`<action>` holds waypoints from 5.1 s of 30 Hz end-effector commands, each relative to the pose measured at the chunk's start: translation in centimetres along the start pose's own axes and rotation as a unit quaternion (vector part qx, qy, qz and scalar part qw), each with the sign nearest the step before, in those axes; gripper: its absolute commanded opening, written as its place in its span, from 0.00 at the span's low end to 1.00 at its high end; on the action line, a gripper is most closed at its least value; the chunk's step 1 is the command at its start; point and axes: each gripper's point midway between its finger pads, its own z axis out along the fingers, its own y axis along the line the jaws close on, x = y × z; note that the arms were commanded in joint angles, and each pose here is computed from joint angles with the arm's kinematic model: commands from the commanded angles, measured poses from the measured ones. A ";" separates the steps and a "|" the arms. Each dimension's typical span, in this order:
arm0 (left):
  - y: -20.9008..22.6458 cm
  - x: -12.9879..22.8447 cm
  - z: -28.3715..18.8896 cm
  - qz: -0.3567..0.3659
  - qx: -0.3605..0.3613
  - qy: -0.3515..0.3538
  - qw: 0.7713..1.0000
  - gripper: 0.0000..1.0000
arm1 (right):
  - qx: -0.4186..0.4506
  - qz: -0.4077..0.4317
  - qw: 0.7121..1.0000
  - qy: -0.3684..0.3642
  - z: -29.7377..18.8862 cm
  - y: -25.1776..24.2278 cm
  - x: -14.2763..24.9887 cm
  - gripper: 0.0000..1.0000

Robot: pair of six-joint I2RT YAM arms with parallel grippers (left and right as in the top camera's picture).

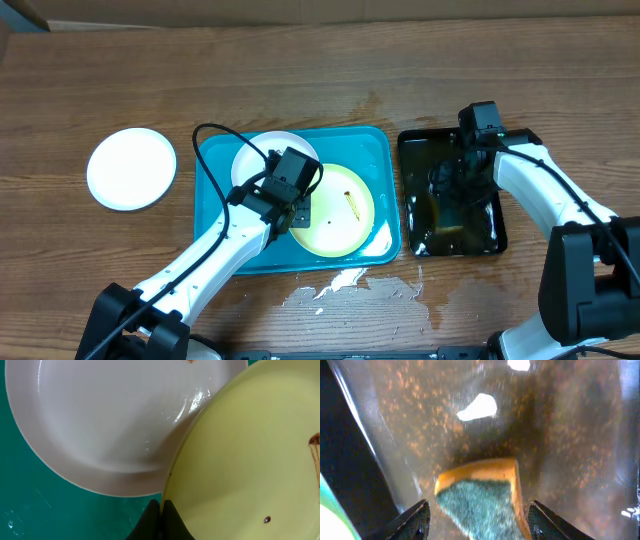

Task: Clean dirty plates on tray and stack at the side
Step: 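Dip the sponge in the black tray water with the right gripper, then carry the wet sponge over the yellow plate with the right gripper, then scrub the yellow plate with the sponge while the left gripper holds it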

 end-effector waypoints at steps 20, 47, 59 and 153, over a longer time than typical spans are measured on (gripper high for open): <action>0.1 -0.9 -0.7 -0.013 -0.005 -0.014 1.000 0.04 | 0.010 0.005 0.999 0.041 -0.3 -0.7 2.4 0.67; 0.0 -1.6 -0.7 -0.020 0.000 -0.028 0.999 0.04 | 0.034 -0.003 0.996 -0.077 -11.1 -0.1 -1.8 0.04; -0.8 -3.2 -0.8 -0.038 0.019 -0.059 0.997 0.04 | -0.007 -0.015 0.999 -0.030 -10.0 1.0 0.3 0.04; -1.5 -2.5 -0.8 -0.038 0.040 -0.041 0.998 0.04 | -0.124 -0.047 0.985 -0.107 3.0 21.3 6.2 0.04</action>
